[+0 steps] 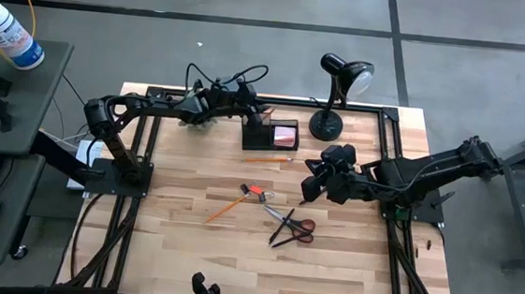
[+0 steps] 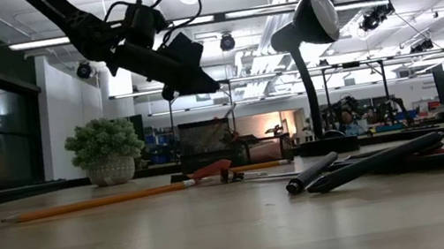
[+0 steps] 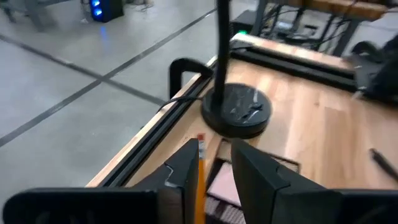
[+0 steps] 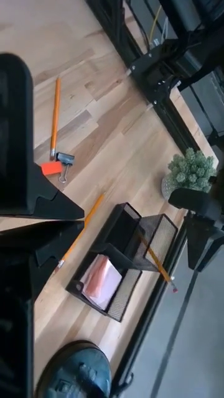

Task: Pick and place office supplies into organizer
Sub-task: Put the middle left black pen into the black desk organizer

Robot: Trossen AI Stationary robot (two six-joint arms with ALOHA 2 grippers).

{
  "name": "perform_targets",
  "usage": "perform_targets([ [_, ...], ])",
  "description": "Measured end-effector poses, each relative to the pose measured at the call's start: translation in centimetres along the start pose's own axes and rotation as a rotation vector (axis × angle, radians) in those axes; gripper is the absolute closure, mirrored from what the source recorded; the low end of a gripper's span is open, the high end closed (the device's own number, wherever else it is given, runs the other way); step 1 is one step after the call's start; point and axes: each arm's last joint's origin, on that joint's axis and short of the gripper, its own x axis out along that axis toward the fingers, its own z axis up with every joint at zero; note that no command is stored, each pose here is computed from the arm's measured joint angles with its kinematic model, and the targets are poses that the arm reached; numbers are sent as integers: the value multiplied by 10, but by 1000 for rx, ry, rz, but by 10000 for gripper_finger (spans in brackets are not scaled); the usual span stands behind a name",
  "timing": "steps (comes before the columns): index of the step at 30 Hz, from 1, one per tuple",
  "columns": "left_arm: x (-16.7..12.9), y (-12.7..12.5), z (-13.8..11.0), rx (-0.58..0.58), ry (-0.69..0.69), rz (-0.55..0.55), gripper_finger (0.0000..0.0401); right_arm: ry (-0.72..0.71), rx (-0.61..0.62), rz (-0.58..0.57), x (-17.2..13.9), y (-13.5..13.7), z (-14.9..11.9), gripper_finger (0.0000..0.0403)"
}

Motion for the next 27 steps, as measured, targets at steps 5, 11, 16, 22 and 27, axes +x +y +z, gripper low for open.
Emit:
perform_targets([
  [5, -2, -12, 10, 25, -78, -150, 324, 8, -46, -32, 0, -3, -2, 395],
  [11, -19, -51, 21, 116, -74, -296, 335, 48, -100, -70, -1, -8, -6, 395],
  [16, -40, -88, 29, 189, -64, -378, 346, 70, -139, -108, 0, -13, -8, 393],
  [22, -65, -124, 27, 317, -2, -396, 354, 118, -199, -176, 2, -23, -10, 386],
  [27, -79, -145, 11, 362, 159, -377, 355, 172, -298, -227, 1, -31, -12, 379],
])
